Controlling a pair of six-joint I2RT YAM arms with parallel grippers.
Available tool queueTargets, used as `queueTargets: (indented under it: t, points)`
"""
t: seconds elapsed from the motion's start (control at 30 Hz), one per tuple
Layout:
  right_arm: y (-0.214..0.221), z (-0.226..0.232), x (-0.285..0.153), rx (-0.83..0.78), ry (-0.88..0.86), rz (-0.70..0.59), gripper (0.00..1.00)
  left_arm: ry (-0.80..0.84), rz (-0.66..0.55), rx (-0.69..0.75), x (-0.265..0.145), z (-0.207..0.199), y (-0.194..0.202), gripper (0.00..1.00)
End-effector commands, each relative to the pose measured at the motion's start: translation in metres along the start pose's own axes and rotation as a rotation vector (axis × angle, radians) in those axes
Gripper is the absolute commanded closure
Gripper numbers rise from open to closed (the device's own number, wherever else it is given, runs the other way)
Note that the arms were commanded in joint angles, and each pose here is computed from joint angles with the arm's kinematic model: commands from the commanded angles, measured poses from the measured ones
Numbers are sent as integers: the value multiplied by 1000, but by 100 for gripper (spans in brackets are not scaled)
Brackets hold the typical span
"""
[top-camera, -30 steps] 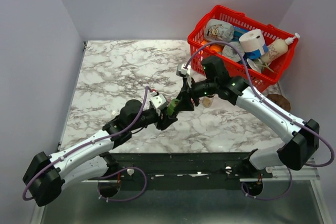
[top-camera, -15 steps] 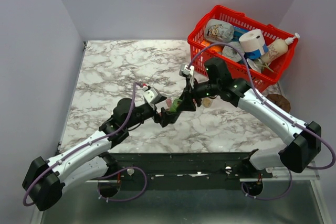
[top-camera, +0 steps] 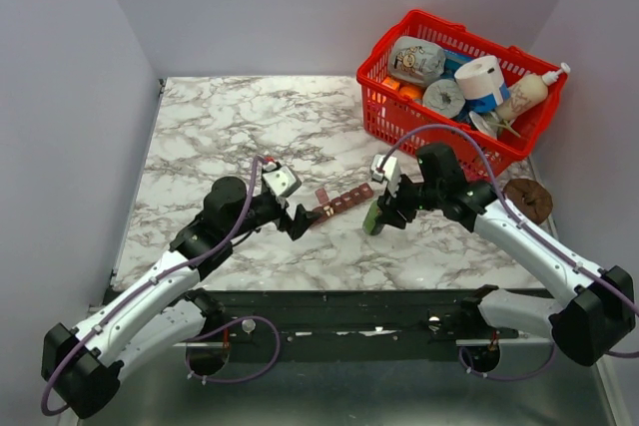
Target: Sort the pills into containers
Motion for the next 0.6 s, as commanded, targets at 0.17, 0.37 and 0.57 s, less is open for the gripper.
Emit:
queueTargets:
  t: [0.17, 0.37, 0.57]
  points:
    - [51, -45, -21, -49, 319, 134, 85, -92, 261, 42, -3, 21, 56, 1]
    - [74, -60, -24, 26, 397, 146, 82, -91, 257, 62, -7, 21, 60, 1]
    - [88, -70, -28, 89, 429, 135, 73, -78, 245, 99, -10, 19, 62, 1]
Point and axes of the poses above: each gripper's point midway between its finger pads, its own x axis out along the fingers, its own z axis along the line the jaws close on, y = z × x, the point moved 2 cm from there along -x, back along the fingers
